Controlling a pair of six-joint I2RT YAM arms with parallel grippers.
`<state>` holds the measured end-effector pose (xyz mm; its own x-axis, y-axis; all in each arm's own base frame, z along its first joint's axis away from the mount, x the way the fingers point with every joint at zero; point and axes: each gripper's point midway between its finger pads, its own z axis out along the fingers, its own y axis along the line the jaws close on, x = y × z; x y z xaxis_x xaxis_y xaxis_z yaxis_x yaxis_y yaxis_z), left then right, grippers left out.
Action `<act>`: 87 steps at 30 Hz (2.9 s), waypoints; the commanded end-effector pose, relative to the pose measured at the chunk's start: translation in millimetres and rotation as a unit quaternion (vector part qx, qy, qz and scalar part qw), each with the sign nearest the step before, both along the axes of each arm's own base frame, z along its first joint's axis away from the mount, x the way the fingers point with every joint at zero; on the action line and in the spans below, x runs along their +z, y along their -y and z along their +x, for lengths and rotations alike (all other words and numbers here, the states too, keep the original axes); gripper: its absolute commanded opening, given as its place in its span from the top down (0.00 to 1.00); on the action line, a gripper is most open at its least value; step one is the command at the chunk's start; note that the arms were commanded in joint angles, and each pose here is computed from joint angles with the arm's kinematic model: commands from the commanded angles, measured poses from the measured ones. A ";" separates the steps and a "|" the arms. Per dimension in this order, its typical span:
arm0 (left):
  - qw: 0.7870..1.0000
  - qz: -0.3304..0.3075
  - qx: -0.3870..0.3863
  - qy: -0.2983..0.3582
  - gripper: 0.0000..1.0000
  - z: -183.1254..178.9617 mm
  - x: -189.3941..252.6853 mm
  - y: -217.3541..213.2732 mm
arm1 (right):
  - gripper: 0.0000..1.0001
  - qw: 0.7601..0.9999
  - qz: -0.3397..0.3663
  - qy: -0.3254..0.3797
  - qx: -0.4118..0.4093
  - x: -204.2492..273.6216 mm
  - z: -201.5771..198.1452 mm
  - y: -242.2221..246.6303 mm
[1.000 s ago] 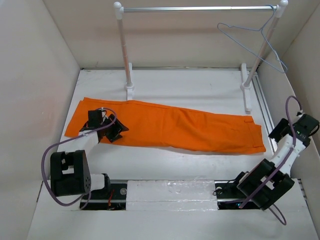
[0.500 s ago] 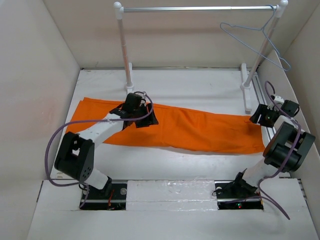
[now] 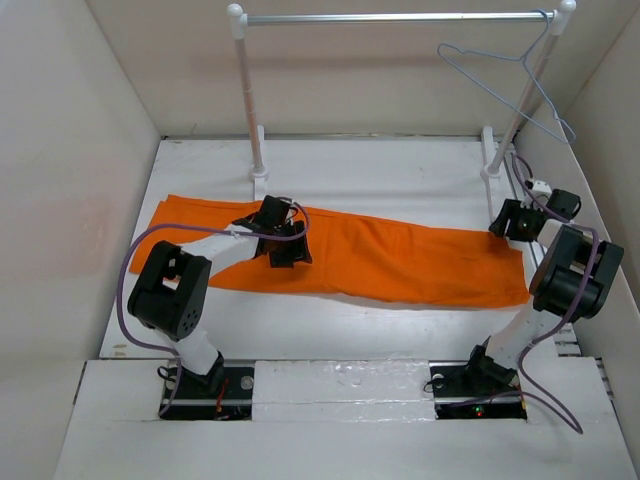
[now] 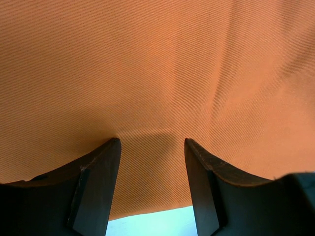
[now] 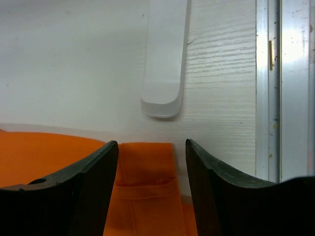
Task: Place the trousers on the hanger
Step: Fold the trousers at the center of the board.
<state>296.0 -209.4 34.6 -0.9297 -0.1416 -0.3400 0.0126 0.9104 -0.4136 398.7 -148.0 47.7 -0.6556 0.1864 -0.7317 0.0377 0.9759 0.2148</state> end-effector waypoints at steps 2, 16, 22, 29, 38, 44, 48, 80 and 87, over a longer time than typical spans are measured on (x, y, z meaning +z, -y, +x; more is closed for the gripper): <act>1.000 0.009 0.000 0.007 0.49 -4.2 4.4 -6.8 | 0.38 0.999 -0.028 0.011 -0.023 6.1 15.6 10.2; 0.993 -0.006 0.090 0.076 0.49 56.3 50.6 -26.6 | 0.57 0.998 -0.008 -0.002 -0.067 -3.0 1.0 7.3; 0.982 -0.055 0.179 0.017 0.49 78.1 18.4 -65.3 | 0.44 0.997 -0.004 -0.029 -0.070 -5.9 -7.8 9.1; 0.971 -0.065 0.230 -0.027 0.49 64.4 -14.6 -99.0 | 0.94 0.997 0.021 -0.007 -0.075 -3.6 -14.7 10.5; 0.961 -0.071 0.263 -0.053 0.49 52.0 -20.8 -118.4 | 1.00 0.989 -0.005 0.058 -0.139 59.6 -23.8 46.9; 0.957 -0.070 0.278 -0.052 0.49 49.2 -21.3 -132.8 | 1.00 0.984 -0.031 0.033 -0.170 58.8 -39.5 68.4; 0.957 -0.071 0.278 -0.047 0.49 50.0 -20.3 -133.0 | 1.00 0.984 -0.036 -0.006 -0.177 36.8 -42.7 76.3; 0.991 -0.053 -0.059 0.110 0.46 -25.0 86.8 58.7 | 0.32 0.932 0.060 -0.068 -0.350 15.1 -219.2 -13.6; 0.993 -0.037 -0.059 0.100 0.46 -31.0 70.2 50.9 | 0.30 0.918 0.122 -0.063 -0.373 -13.0 -212.0 -24.8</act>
<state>265.4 -265.6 106.9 -0.8651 -0.0803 -0.4952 0.1939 0.8569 -0.4776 176.4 -125.4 40.8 -0.4225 0.7252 -0.5437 0.7126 0.6365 0.2951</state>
